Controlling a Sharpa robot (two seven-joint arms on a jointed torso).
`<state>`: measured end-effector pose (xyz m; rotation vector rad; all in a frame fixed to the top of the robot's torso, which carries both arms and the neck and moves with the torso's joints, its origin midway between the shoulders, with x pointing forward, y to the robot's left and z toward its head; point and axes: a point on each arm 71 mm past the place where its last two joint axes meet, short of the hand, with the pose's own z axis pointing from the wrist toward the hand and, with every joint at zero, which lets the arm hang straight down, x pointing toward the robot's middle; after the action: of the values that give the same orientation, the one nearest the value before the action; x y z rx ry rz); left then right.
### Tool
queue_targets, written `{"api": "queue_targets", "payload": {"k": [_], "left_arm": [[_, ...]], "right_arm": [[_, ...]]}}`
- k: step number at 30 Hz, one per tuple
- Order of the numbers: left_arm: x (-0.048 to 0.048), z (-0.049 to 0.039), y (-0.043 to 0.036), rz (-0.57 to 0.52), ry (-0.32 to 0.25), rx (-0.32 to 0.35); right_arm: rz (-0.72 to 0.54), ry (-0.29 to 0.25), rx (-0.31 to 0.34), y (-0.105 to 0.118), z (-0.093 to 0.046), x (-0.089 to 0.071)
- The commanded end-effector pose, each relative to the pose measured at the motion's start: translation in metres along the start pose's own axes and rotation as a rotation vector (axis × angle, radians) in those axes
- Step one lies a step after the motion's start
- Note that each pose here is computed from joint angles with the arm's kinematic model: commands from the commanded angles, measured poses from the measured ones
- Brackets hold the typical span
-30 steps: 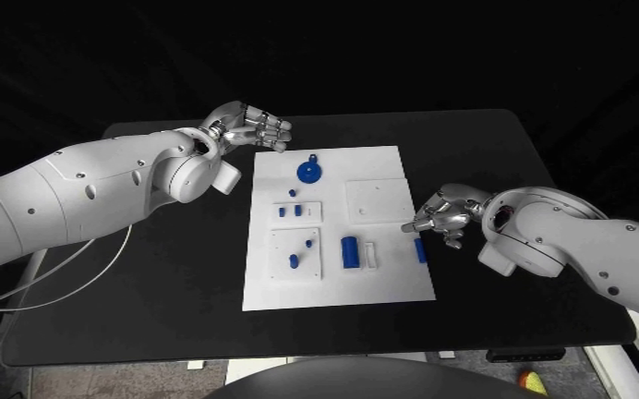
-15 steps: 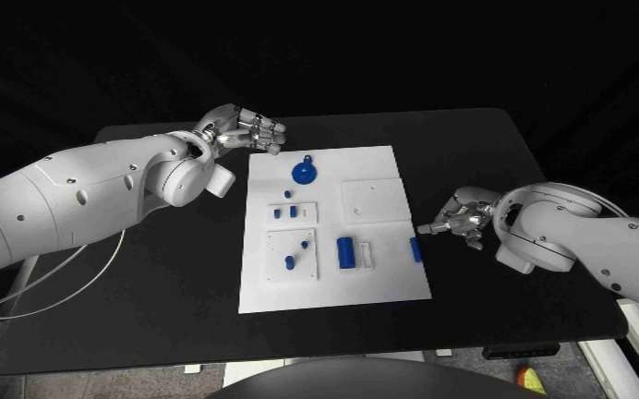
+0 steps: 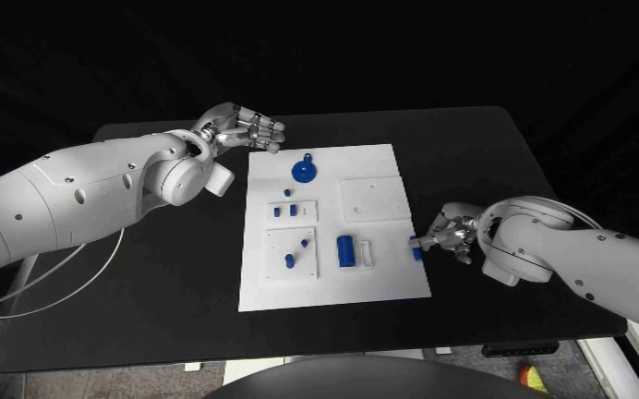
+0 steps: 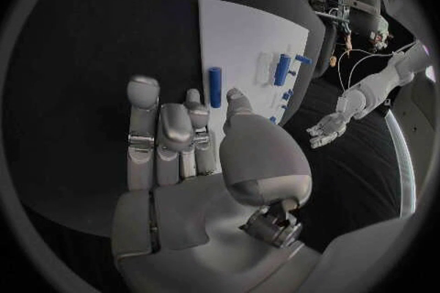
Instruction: Assemble the parts on the task board
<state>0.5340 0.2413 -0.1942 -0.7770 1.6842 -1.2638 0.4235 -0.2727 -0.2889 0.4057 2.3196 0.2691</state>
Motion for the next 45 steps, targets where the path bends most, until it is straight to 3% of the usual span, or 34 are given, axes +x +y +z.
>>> {"api": "queue_targets", "payload": {"k": [1, 25, 38, 45], "left_arm": [[0.0017, 0.0002, -0.0016, -0.009, 0.014, 0.013], [0.0003, -0.0007, -0.0009, -0.009, 0.014, 0.01], [-0.0008, -0.0013, -0.0006, -0.009, 0.011, 0.009], [-0.0007, -0.0013, -0.0006, -0.009, 0.011, 0.009]], "right_arm": [[-0.011, 0.007, 0.007, 0.001, 0.002, 0.007], [-0.038, -0.007, 0.008, 0.006, 0.008, 0.019], [0.038, -0.046, -0.005, 0.001, 0.003, 0.012], [0.078, -0.083, -0.055, 0.011, -0.01, -0.006]]}}
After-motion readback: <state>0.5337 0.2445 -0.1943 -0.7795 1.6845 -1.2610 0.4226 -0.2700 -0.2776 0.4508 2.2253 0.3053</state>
